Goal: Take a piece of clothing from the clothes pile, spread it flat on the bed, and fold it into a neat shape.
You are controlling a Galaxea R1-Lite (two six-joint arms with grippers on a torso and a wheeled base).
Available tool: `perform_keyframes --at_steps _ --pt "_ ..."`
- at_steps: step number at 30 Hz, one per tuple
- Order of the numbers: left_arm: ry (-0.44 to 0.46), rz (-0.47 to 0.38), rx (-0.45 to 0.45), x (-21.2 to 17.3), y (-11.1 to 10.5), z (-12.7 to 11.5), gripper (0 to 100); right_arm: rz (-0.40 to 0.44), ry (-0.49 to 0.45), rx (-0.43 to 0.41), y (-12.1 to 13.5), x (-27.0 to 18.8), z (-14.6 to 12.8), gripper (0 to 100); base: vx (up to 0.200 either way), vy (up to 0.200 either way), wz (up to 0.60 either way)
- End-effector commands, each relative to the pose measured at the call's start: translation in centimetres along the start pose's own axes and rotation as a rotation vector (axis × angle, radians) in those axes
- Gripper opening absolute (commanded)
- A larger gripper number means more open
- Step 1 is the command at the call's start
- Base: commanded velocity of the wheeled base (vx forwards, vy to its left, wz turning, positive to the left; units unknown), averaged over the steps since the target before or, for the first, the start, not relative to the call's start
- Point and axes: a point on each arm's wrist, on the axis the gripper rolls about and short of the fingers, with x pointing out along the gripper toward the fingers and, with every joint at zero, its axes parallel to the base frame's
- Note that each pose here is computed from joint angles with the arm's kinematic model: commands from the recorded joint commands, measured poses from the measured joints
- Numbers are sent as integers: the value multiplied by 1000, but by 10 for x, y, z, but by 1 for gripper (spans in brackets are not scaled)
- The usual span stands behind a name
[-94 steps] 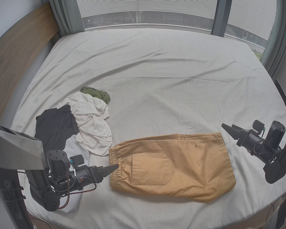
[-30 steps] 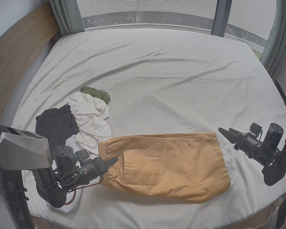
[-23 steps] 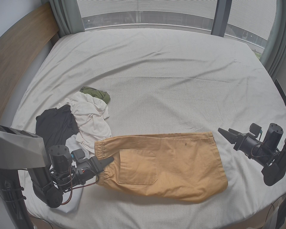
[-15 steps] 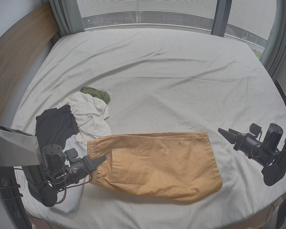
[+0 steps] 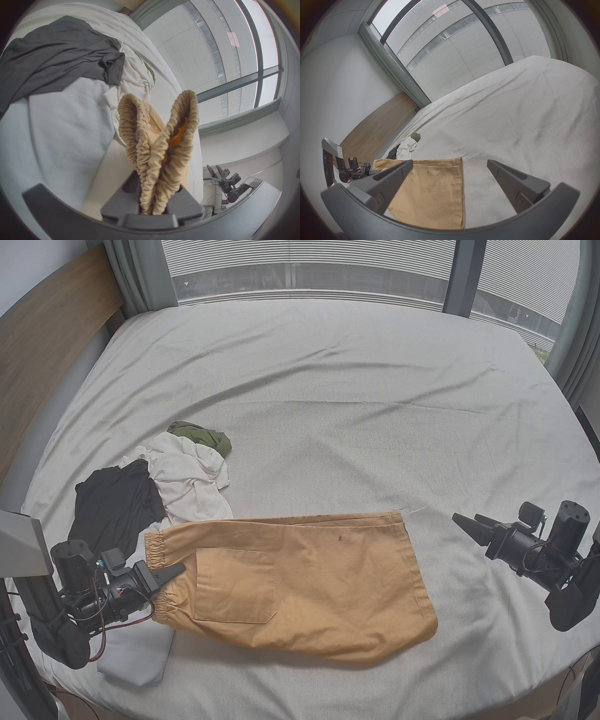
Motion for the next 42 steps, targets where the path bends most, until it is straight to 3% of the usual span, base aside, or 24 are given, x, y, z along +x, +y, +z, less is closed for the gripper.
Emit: perform_keyframes --at_steps 1,15,32,42 --pt "-13 -30 6 -9 -6 6 0 2 10 4 0 2 -3 100 0 0 0" --pt "108 -240 91 21 -55 -16 0 3 20 6 0 3 -5 100 0 0 0" --pt "188 -362 76 50 -84 -33 0 1 21 7 0 2 -6 100 0 0 0" --pt "257 -490 31 83 -121 -53 0 2 15 3 0 2 -4 100 0 0 0"
